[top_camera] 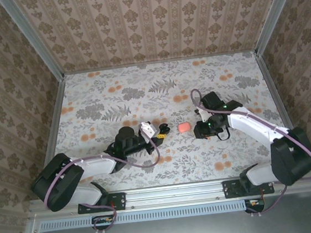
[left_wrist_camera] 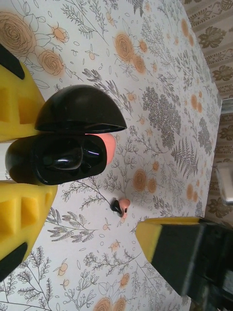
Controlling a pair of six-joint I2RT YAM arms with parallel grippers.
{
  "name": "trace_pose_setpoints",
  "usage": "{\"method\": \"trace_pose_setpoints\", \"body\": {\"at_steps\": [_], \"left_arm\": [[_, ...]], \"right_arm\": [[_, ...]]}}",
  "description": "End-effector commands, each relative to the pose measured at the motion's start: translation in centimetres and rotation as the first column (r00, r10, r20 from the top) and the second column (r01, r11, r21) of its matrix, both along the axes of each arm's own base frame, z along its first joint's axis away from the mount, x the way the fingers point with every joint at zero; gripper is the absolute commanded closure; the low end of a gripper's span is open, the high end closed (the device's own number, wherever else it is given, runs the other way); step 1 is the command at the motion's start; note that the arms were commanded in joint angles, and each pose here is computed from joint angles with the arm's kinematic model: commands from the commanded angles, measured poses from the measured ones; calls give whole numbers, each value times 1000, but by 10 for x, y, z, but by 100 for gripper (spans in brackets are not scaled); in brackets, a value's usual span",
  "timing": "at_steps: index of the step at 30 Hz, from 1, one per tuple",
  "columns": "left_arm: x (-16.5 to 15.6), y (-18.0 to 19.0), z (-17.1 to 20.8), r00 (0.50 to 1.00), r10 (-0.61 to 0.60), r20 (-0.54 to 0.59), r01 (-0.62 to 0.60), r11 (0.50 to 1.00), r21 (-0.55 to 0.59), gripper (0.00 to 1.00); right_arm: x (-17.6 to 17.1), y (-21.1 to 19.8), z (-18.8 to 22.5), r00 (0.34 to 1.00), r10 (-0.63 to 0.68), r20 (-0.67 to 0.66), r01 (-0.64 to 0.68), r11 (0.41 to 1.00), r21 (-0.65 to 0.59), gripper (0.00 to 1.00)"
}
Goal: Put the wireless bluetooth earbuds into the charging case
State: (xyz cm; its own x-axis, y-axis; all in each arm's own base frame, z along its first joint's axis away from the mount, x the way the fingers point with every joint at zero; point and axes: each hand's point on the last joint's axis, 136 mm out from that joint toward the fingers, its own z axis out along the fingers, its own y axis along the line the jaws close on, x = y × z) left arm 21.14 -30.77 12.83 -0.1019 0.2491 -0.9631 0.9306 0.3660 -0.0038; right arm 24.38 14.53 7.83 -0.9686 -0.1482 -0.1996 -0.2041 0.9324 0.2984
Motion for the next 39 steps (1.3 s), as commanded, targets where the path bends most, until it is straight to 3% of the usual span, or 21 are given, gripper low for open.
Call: {"method": "trace_pose_setpoints", "body": {"at_steps": [1, 21, 39], "left_arm": [[-3, 2, 7, 999, 0, 39, 0, 1000, -8, 86], [-1, 3, 4, 999, 10, 35, -10, 1000, 7, 86], [-1, 6, 4, 999, 21, 29, -21, 1000, 16, 86]], "right_arm": [[-2, -12, -13, 998, 4, -62, -10, 996, -94, 64], [34, -5, -43, 997, 48, -58, -56, 989, -140, 55], [7, -21, -52, 984, 28, -174, -64, 976, -208, 55]]}}
